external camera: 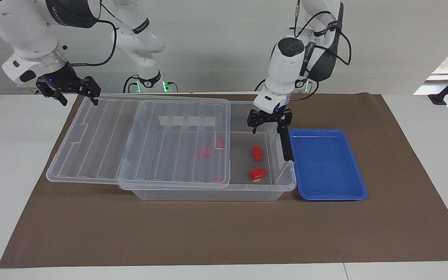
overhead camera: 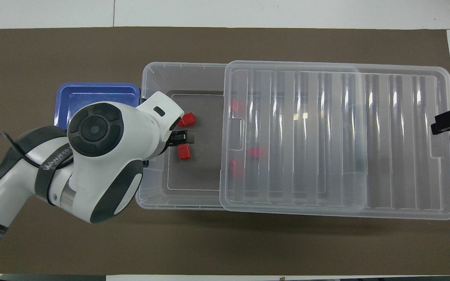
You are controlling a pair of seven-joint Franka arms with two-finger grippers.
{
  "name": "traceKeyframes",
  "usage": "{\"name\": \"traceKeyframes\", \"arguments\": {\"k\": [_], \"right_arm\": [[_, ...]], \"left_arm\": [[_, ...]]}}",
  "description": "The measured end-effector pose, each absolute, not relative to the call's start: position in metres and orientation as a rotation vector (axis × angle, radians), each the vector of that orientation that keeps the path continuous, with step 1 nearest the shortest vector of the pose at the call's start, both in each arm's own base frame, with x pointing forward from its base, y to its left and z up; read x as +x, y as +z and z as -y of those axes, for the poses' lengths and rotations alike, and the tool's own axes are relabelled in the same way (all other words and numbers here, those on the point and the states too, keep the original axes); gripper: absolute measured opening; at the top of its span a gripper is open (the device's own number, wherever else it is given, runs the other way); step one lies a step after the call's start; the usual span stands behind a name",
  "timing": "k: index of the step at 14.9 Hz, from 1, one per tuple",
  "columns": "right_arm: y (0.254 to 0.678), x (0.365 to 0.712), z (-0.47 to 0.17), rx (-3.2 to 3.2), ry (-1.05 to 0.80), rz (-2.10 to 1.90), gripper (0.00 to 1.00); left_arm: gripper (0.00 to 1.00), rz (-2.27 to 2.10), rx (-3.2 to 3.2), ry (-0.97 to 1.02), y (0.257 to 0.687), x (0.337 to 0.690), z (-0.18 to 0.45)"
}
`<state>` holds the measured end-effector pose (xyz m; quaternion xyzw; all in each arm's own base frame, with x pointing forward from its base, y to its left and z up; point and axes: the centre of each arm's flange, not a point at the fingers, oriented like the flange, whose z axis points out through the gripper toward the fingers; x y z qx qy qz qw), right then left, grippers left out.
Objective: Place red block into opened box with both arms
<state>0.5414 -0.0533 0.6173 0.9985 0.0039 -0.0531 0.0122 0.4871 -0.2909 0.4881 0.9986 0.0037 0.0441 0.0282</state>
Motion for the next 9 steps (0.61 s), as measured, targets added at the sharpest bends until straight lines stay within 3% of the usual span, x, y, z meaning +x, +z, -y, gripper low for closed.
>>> {"name": "traceKeyframes", "arguments": {"k": [9], "right_arm": [[0.612,0.54,0.053,3.113,-0.183,-0.013,1.0]], "left_arm": [[1.0,0.018,3.111,0.153,0.547,0.533,0.163]]}}
